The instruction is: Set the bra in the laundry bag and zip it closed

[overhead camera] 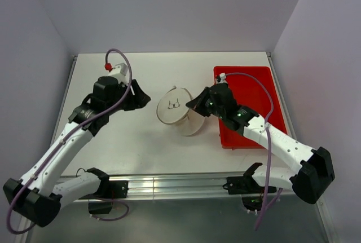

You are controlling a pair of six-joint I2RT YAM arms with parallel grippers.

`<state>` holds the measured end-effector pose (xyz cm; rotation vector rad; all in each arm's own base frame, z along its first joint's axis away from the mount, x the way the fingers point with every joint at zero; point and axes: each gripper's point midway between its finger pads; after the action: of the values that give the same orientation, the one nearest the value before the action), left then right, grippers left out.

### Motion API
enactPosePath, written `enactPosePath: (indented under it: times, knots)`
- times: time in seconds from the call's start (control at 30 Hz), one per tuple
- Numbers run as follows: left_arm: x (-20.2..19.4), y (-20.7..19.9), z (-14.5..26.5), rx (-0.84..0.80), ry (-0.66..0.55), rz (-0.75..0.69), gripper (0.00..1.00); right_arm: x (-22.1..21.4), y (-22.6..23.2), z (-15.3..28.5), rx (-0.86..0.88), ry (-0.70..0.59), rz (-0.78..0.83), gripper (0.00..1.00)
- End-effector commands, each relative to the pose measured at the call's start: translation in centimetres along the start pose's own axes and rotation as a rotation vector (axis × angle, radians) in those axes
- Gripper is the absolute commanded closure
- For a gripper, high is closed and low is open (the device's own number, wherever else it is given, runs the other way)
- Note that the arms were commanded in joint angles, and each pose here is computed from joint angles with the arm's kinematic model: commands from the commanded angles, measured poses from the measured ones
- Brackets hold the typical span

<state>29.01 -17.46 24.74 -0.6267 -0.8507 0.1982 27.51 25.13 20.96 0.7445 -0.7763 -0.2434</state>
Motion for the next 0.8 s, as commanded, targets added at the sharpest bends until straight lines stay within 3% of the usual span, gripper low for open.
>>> enactPosePath:
  times: [0.0, 0.2, 0.4, 0.77]
  knots:
    - [-3.1, -4.9, 1.9, -0.182, 0.027, -0.084, 0.4, 1.2, 0.7, -0.5, -0.079, -0.052, -0.025, 1.0]
    - [-8.6, -11.8, 3.9, -0.505, 0.109, -0.108, 0.43, 0.5, 0.8, -2.0, -0.134, -0.006, -0.013, 1.0]
    - [-12.7, -11.9, 0.9, -0.536, 0.184, -0.126, 0.44, -0.2, 1.6, -2.6, -0.121, 0.043, 0.009, 1.0]
    - [-13.3, -13.4, -1.9, -0.604, 0.136, -0.105, 0.46, -0.5, 1.5, -2.2, -0.133, 0.065, 0.015, 1.0]
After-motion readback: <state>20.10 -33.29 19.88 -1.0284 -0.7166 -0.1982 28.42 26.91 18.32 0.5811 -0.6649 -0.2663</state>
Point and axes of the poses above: each gripper's point midway between its finger pads, its own z axis back along the fingers, its own y axis along the line the jaws close on, x = y × z, and after that the axes turned 8 degrees about z, right-handed
